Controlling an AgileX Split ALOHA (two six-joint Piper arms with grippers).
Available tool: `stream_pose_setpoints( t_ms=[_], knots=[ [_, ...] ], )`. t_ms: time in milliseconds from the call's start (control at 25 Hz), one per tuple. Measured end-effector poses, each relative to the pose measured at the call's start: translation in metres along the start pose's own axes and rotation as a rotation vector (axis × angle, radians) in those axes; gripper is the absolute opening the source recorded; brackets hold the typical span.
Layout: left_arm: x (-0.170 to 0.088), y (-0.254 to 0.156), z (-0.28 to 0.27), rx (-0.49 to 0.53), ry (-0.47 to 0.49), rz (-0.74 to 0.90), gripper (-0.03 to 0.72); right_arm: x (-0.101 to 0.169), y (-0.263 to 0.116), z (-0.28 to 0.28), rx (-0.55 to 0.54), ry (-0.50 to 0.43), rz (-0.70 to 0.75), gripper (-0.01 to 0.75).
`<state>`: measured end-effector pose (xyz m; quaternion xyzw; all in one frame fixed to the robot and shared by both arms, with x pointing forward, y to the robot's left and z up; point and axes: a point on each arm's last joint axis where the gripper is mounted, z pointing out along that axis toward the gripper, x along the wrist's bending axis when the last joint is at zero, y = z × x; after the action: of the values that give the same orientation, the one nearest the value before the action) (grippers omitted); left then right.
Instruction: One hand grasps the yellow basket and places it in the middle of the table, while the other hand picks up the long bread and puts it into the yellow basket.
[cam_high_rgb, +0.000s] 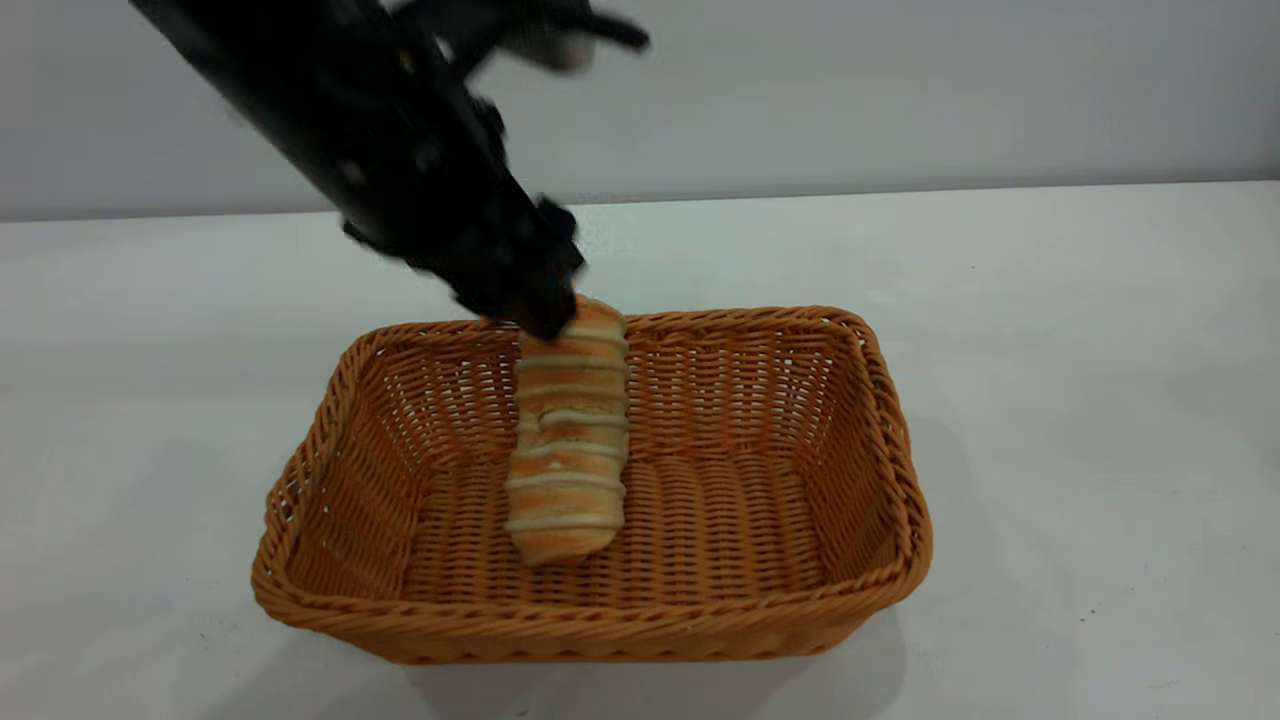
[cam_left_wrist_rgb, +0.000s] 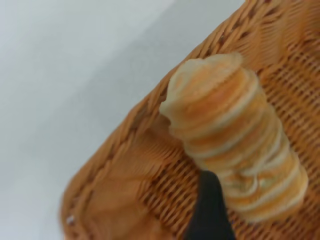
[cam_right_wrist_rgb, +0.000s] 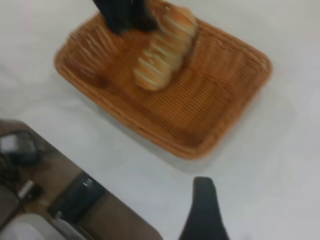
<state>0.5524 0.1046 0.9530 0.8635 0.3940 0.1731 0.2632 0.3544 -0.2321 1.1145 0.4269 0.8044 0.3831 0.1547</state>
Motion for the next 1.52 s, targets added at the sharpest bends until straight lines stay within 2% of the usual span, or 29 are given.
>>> stream_pose_setpoints(
  t_ms=[280,520,680,880,1040,1240,1520],
  knots=[
    [0.02,0.013,-0.086,-0.049,0.05,-0.016,0.543,0.005,-0.02,-0.027,0.04,-0.055,0.012,0.589],
    [0.032,0.005,-0.165,-0.085,0.097,-0.06,0.53,0.01,-0.045,-0.041,0.033,-0.085,0.025,0.589],
    [0.028,-0.008,-0.209,-0.086,0.103,-0.065,0.53,0.009,-0.073,-0.037,0.048,-0.115,0.055,0.589],
    [0.019,-0.03,-0.252,-0.053,0.098,-0.068,0.53,0.007,-0.101,-0.04,0.007,-0.198,0.09,0.589],
    [0.012,-0.053,-0.274,-0.067,0.102,-0.075,0.529,0.005,-0.12,-0.042,-0.039,-0.25,0.109,0.589],
    [0.001,-0.094,-0.285,-0.091,0.105,-0.112,0.529,0.007,-0.136,-0.043,-0.074,-0.265,0.109,0.589],
    [-0.016,-0.159,-0.3,-0.138,0.11,-0.162,0.529,0.007,-0.138,-0.045,-0.09,-0.266,0.108,0.589]
  ],
)
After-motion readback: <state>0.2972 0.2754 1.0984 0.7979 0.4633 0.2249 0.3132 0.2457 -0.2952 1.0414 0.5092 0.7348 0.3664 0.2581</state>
